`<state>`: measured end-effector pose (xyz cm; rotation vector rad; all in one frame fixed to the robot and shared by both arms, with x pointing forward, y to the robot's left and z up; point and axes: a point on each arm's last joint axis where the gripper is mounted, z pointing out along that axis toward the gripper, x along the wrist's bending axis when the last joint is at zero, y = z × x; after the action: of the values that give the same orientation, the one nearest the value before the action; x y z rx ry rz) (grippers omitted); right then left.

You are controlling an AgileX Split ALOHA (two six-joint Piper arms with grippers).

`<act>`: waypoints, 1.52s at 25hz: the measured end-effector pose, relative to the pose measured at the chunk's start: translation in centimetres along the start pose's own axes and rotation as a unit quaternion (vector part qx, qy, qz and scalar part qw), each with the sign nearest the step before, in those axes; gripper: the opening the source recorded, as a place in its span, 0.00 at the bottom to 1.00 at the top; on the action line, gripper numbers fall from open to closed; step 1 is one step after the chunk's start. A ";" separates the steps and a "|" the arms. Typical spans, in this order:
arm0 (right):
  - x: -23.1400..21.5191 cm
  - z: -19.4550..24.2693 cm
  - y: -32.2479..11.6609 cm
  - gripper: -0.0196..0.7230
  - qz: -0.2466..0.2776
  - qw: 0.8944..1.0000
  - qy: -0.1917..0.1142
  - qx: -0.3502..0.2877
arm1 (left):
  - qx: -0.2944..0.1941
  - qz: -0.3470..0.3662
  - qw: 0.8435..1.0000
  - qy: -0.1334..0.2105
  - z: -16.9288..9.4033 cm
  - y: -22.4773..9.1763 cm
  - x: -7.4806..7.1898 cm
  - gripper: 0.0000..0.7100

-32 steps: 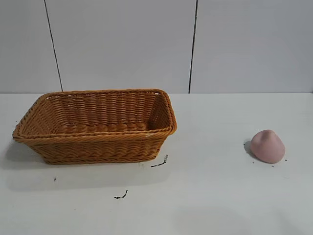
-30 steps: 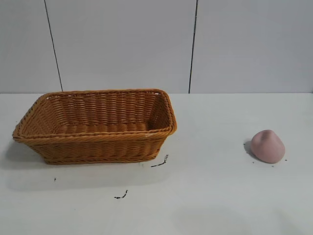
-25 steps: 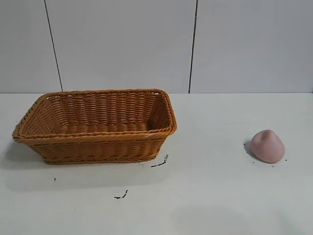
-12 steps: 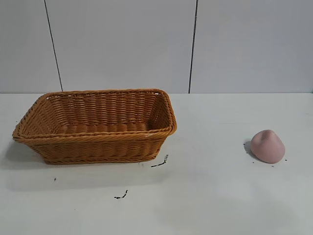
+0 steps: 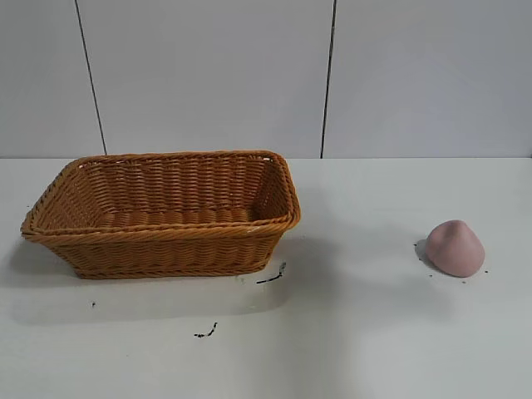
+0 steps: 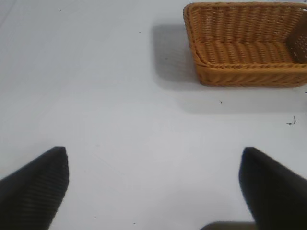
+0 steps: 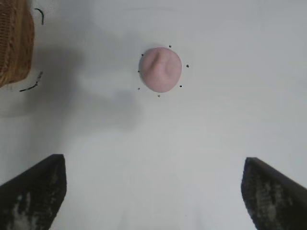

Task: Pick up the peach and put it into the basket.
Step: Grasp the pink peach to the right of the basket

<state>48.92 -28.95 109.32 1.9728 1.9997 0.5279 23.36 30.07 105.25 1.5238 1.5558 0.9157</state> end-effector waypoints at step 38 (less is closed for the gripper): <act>0.4 23.7 4.2 0.96 -0.044 0.987 -0.017 0.157 | 0.000 0.000 1.000 0.000 0.0 0.0 0.0 0.98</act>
<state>63.27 -27.17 90.02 2.0356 2.2488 0.1639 23.36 30.07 105.25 1.5238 1.5558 0.9157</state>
